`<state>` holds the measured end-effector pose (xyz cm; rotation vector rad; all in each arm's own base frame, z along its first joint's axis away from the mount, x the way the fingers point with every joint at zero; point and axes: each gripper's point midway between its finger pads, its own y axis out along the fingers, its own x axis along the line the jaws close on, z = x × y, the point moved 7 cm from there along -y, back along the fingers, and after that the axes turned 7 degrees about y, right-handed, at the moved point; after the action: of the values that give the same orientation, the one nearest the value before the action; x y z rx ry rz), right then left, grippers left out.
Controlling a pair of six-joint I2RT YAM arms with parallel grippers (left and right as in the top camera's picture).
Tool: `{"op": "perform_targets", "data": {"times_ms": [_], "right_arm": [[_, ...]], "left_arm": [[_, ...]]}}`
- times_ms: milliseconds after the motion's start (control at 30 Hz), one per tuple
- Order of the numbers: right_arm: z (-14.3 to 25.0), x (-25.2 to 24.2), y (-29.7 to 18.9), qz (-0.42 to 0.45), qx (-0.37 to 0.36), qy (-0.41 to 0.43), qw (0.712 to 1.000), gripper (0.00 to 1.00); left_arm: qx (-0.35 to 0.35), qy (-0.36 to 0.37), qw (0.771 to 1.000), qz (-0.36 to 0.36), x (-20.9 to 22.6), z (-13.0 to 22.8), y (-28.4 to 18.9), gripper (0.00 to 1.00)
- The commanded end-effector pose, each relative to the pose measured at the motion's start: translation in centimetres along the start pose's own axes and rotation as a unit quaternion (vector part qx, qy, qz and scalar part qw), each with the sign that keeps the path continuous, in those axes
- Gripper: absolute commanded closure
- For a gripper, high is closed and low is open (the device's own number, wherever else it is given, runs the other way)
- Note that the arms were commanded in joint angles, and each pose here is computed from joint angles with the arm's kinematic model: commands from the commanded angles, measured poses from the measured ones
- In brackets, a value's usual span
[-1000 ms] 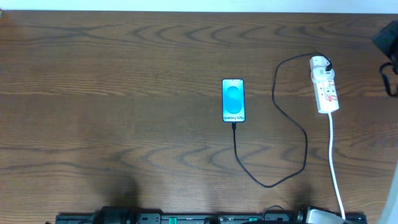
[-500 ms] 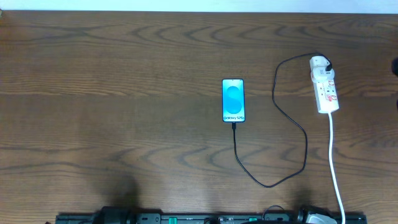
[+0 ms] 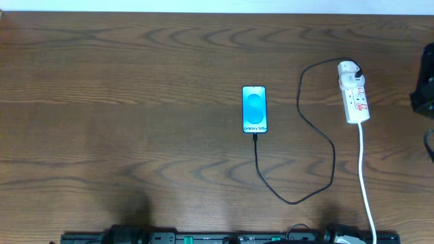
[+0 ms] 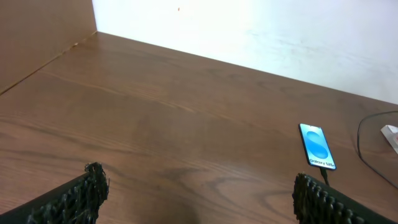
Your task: Plug charger to phone and switch on socket
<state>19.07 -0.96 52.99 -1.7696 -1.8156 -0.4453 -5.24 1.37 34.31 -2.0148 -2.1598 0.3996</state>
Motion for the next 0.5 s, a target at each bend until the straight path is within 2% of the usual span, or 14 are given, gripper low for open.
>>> {"op": "perform_targets", "data": {"times_ms": [0, 467], "right_arm": [[0.8, 1.5, -2.5, -0.054, -0.004, -0.019, 0.998, 0.89], [2.4, 3.7, -13.1, -0.157, -0.117, -0.061, 0.979, 0.88]], "left_arm": [[-0.003, 0.002, 1.0, -0.005, 0.1, 0.1, -0.1, 0.03], [-0.003, 0.002, 1.0, -0.005, 0.1, 0.1, -0.1, 0.04]]}}
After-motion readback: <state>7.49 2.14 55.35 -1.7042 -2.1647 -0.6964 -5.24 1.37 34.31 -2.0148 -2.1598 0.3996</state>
